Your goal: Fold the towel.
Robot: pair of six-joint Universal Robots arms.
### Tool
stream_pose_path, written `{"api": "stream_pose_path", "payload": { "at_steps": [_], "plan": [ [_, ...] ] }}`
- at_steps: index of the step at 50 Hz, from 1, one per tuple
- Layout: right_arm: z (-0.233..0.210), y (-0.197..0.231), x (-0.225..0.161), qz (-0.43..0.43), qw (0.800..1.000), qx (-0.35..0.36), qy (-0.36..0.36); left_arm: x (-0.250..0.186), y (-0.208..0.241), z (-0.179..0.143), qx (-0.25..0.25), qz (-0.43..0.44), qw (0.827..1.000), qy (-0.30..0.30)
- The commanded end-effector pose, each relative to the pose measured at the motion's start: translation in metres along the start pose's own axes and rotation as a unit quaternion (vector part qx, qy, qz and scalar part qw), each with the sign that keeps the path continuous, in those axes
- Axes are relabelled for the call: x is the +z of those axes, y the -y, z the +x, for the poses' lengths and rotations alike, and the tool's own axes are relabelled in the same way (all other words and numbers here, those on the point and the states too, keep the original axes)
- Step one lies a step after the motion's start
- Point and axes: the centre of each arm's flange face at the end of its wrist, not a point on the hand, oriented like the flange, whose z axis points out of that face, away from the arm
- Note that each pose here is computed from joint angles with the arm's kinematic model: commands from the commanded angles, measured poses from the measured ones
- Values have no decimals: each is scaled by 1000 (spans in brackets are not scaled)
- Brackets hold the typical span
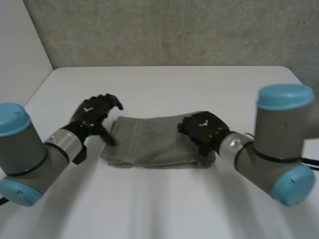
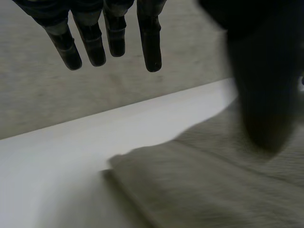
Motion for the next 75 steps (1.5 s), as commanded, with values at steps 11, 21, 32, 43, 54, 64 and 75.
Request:
{"api": "stream_pose_path", "payload": {
  "at_steps": [11, 21, 32, 43, 54, 64, 75],
  "plan": [
    [3, -48, -9, 23, 999, 8, -38, 7, -45, 24, 77, -52, 995, -37],
    [5, -49, -5, 45, 998, 11, -50, 9, -54, 19, 107, -65, 992, -20],
    [12, -56, -4, 41, 998, 31, -40, 1, -40, 27, 109, -50, 993, -24],
    [47, -80, -21, -9, 996, 68, -56, -13, -8, 33, 80, -11, 996, -23],
    [97, -67, -60, -22, 996, 12, -80, -28, 42, 40, 4, 61, 998, -32],
    [36, 17, -53, 69, 997, -26, 11, -25, 72, 35, -10, 107, 994, -28],
    [-106, 20, -34, 65, 980, -73, 173, -16, 57, 33, -54, 87, 994, -22]
  ]
}}
